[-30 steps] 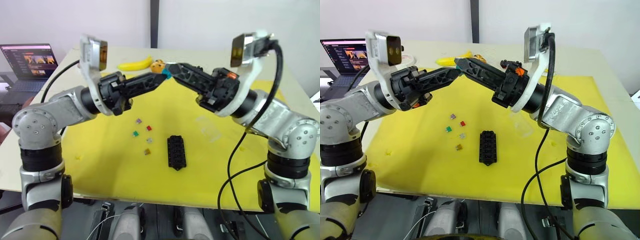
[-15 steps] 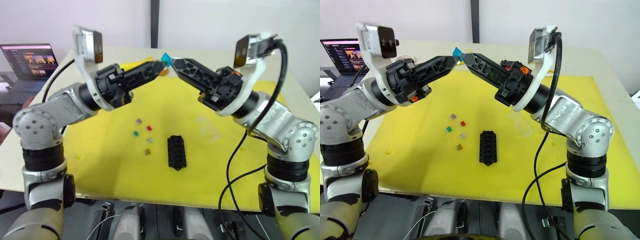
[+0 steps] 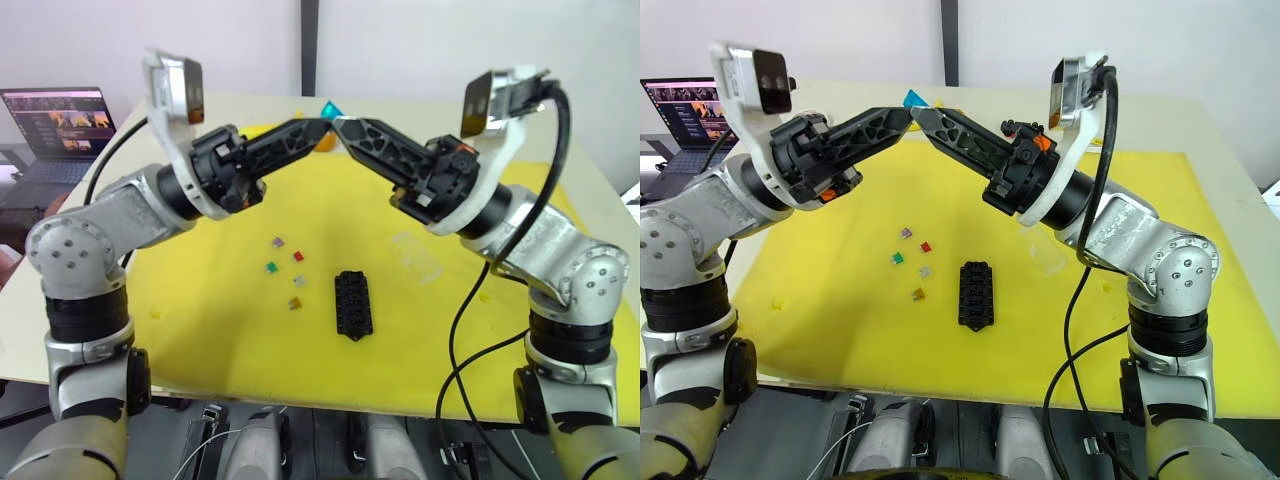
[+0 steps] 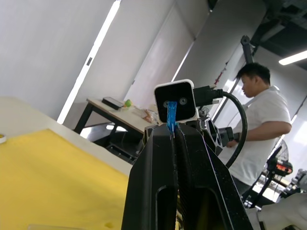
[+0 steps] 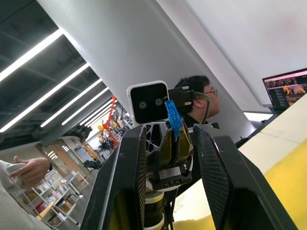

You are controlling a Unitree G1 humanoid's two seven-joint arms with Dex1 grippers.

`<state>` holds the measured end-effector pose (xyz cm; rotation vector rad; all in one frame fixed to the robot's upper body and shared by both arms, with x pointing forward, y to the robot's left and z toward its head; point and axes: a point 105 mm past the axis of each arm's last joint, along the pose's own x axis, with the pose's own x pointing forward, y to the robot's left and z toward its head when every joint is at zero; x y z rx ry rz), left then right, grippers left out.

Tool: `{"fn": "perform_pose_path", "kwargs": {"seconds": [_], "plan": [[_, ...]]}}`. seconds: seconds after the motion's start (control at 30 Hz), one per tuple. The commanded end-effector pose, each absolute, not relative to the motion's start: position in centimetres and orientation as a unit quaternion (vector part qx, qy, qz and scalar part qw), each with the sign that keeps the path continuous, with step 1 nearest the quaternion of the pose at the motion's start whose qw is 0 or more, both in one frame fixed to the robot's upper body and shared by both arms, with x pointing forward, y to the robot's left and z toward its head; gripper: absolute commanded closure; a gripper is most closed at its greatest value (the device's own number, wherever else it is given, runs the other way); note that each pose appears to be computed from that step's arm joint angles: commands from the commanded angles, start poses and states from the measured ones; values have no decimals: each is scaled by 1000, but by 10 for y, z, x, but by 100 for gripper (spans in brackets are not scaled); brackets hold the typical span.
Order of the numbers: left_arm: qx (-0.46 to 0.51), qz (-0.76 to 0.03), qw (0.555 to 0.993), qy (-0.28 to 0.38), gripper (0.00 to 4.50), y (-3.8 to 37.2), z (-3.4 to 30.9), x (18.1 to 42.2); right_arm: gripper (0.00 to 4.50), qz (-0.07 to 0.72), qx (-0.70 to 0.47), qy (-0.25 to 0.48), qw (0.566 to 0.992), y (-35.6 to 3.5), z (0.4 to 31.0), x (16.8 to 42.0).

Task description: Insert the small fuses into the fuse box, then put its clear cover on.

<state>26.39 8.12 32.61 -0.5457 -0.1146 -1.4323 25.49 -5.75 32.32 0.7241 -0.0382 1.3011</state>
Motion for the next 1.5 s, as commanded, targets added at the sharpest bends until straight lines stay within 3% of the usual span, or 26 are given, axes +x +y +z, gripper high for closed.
{"fn": "perform_pose_path", "kwargs": {"seconds": [0.03, 0.57, 0.73, 1.07, 1.2, 1.23, 1.27, 1.5], "plan": [[-240, -658, 710, -74, 450, 82, 337, 256, 289, 605, 326, -38, 725, -57, 332, 246], [-238, -658, 711, -66, 450, 82, 335, 257, 289, 606, 327, -45, 724, -57, 336, 245], [-238, -657, 712, -65, 450, 82, 335, 257, 442, 606, 326, -45, 724, -57, 336, 245], [-236, -655, 716, -54, 450, 83, 332, 258, 442, 606, 323, -47, 726, -58, 336, 245], [-248, -656, 713, -19, 450, 87, 330, 259, 442, 600, 311, -46, 735, -61, 336, 247], [-251, -654, 713, -14, 384, 89, 330, 259, 450, 599, 308, -45, 738, -62, 336, 248], [-254, -655, 711, -10, 367, 90, 331, 259, 450, 599, 304, -45, 740, -63, 335, 248], [-234, -648, 725, -9, 25, 104, 337, 256, 450, 596, 273, -37, 754, -70, 332, 251]]}}
